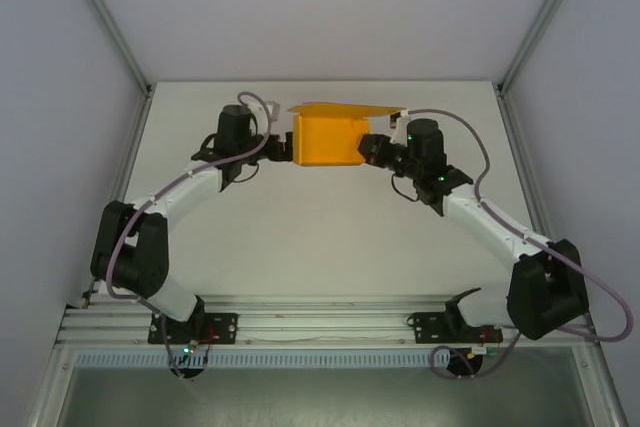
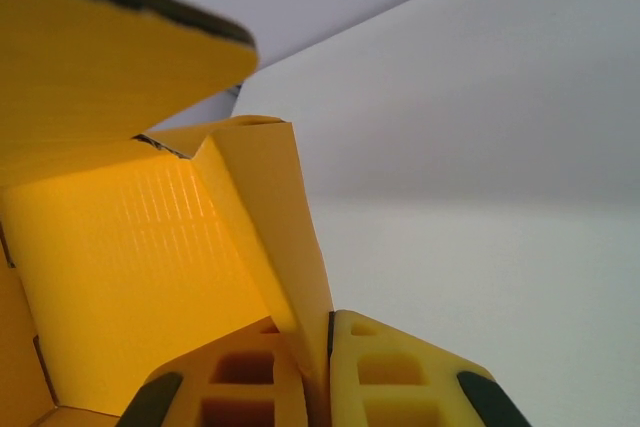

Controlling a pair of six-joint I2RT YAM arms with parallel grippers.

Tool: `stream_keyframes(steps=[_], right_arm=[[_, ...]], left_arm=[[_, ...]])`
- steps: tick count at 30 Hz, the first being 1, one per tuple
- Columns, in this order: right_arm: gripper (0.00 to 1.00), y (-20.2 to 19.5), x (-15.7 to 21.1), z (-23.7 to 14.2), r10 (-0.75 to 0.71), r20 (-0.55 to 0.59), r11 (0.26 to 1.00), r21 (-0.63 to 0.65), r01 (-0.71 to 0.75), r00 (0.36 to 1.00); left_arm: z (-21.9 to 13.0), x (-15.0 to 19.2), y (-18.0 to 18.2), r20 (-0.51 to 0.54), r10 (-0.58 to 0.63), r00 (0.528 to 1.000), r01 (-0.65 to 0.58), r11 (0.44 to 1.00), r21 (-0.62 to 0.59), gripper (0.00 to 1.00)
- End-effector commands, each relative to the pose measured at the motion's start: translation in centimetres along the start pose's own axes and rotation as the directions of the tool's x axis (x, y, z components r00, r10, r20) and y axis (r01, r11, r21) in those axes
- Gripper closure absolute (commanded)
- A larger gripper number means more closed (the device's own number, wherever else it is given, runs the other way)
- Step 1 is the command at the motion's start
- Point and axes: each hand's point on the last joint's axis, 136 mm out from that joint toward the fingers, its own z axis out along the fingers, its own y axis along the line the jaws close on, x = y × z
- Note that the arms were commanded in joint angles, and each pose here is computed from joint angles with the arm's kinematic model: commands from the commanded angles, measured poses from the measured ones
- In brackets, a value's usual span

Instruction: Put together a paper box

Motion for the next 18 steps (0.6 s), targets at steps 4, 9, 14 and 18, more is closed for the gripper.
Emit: stream_keyframes(steps=[4, 9, 14, 18], right_arm=[[1.0, 0.1, 1.8, 2.2, -0.048, -0.067, 0.999, 0.014, 0.049, 0.997], [1.0, -2.8, 2.5, 4.0, -0.061, -0.077, 0.969, 0.235, 0.077, 0.995], [1.0, -5.8, 3.4, 5.3, -0.062, -0.092, 0.913, 0.397, 0.094, 0.994], [1.0, -7.4, 4.6, 5.4, -0.138, -0.144, 0.851, 0.489, 0.192, 0.98]], left_arm=[[0.1, -1.4, -6.9, 0.048, 0.116, 0.992, -0.125, 0.946, 0.299, 0.0], [1.0, -0.5, -10.1, 0.015, 0.207, 0.978, -0.199, 0.917, 0.344, 0.0], [1.1, -0.9, -11.9, 0.017, 0.237, 0.971, -0.228, 0.908, 0.351, 0.0], [0.4, -1.9, -12.1, 0.042, 0.25, 0.967, -0.249, 0.913, 0.322, 0.0]])
